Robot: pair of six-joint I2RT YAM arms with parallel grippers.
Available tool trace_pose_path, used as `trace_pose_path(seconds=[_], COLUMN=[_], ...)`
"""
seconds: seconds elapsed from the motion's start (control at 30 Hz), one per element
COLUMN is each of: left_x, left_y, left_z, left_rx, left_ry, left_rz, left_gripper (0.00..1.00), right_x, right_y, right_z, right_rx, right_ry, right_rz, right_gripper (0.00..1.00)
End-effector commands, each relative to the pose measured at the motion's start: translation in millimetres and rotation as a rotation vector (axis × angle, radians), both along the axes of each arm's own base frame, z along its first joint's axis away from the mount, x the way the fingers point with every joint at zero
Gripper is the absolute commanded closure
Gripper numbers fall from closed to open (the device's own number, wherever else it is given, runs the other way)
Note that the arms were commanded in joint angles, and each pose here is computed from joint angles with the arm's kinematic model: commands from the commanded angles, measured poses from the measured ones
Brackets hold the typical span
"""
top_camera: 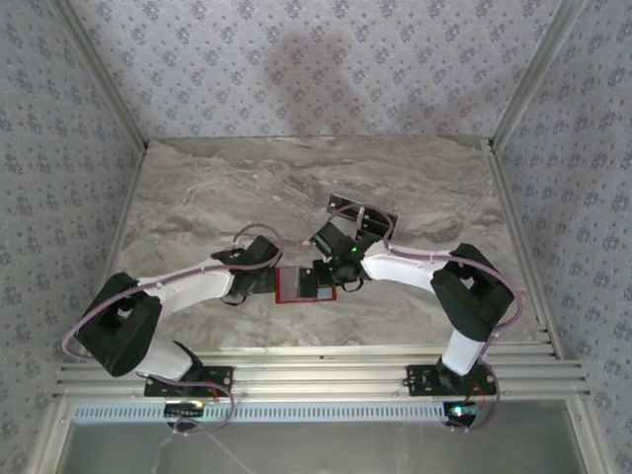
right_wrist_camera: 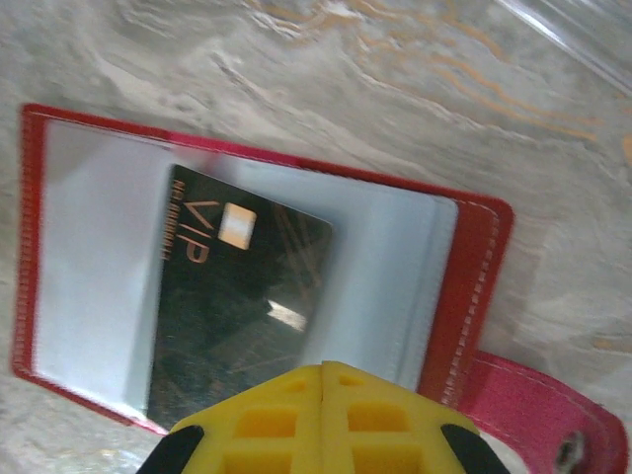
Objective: Put the credit cards into the card holder
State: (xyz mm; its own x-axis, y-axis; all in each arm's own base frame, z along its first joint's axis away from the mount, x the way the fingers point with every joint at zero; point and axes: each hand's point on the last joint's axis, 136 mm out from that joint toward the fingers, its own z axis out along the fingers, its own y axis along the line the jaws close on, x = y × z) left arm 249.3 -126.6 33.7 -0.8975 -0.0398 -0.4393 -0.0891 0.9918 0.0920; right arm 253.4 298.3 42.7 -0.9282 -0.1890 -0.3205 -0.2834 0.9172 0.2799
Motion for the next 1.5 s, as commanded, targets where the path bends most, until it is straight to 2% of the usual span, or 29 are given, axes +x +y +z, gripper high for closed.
trace_pose_path(seconds=[0.0,0.87,1.47], left_x=[2.2,2.9,3.2], left_y=[-2.3,-6.8,-11.1], left_z=[-3.0,-14.1,-12.1], left_rx=[0.004,0.003,0.004], left_ry=[0.012,0.032,0.036], left_rz=[-0.011,-0.018,-0.021], left_gripper=[0.0,0.0,0.0], right_x=[2.0,12.3,-4.9], right_y=[-8.3,22.6,49.4], right_z=[-3.7,-16.1,-6.6], right_rx=[-0.063,-0.014,0.032], right_ry=[-0.01,0.03,0.037], right_rz=[0.007,0.046,0.13], right_gripper=[0.99,1.0,0.99])
